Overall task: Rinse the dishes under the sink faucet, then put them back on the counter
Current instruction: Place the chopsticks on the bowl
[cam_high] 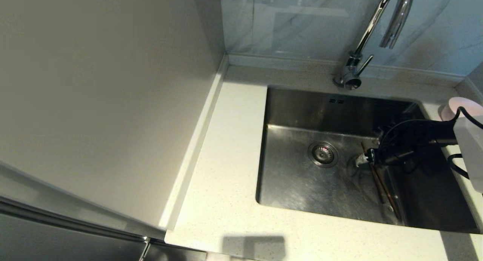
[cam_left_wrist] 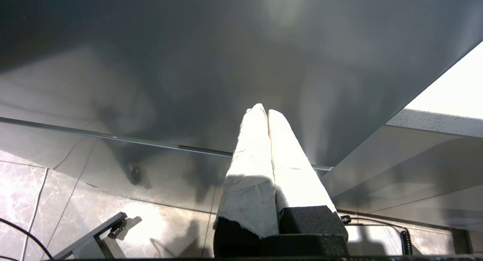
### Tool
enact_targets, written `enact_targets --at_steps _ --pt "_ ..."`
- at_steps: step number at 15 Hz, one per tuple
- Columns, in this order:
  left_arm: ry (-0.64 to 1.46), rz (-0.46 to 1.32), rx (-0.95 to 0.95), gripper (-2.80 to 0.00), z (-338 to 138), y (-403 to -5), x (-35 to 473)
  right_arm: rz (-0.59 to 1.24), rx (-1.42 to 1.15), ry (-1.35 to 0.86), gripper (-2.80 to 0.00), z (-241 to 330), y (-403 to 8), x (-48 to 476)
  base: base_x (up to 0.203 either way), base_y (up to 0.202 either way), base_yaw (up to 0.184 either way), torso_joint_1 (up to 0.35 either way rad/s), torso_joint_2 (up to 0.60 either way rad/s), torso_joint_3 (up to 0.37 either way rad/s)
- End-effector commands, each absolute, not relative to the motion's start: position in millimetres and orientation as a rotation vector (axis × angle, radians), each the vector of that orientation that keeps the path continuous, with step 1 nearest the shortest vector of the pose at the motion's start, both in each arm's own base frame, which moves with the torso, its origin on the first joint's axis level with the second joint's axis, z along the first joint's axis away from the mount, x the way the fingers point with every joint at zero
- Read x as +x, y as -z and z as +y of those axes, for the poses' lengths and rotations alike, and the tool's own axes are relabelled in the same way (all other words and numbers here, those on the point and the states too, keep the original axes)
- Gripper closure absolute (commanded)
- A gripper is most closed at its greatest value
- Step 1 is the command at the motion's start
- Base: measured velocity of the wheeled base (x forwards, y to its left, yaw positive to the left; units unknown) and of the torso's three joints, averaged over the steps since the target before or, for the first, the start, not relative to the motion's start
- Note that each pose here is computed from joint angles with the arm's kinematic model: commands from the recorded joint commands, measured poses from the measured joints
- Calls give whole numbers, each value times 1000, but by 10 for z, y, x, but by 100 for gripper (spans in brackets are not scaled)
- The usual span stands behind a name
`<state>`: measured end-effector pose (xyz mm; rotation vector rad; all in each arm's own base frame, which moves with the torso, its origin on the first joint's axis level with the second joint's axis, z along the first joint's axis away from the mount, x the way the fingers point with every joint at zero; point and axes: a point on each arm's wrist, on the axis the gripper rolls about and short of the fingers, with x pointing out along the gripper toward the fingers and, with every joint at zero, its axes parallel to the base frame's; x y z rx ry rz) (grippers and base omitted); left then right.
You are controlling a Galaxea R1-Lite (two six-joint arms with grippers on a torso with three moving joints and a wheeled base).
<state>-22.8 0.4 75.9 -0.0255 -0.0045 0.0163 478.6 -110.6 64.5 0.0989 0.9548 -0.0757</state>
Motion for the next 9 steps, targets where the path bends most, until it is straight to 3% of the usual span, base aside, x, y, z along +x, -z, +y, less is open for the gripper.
enact_targets --at_steps 1,9 --pt "-17 -8 -26 0 4 -759 -230 965 83 77 -280 -1171 -609 4773 0 0 0 0 0 0" --pt "-17 -8 -26 0 4 -759 -230 979 -36 26 -280 -1323 -557 4738 0 0 0 0 0 0"
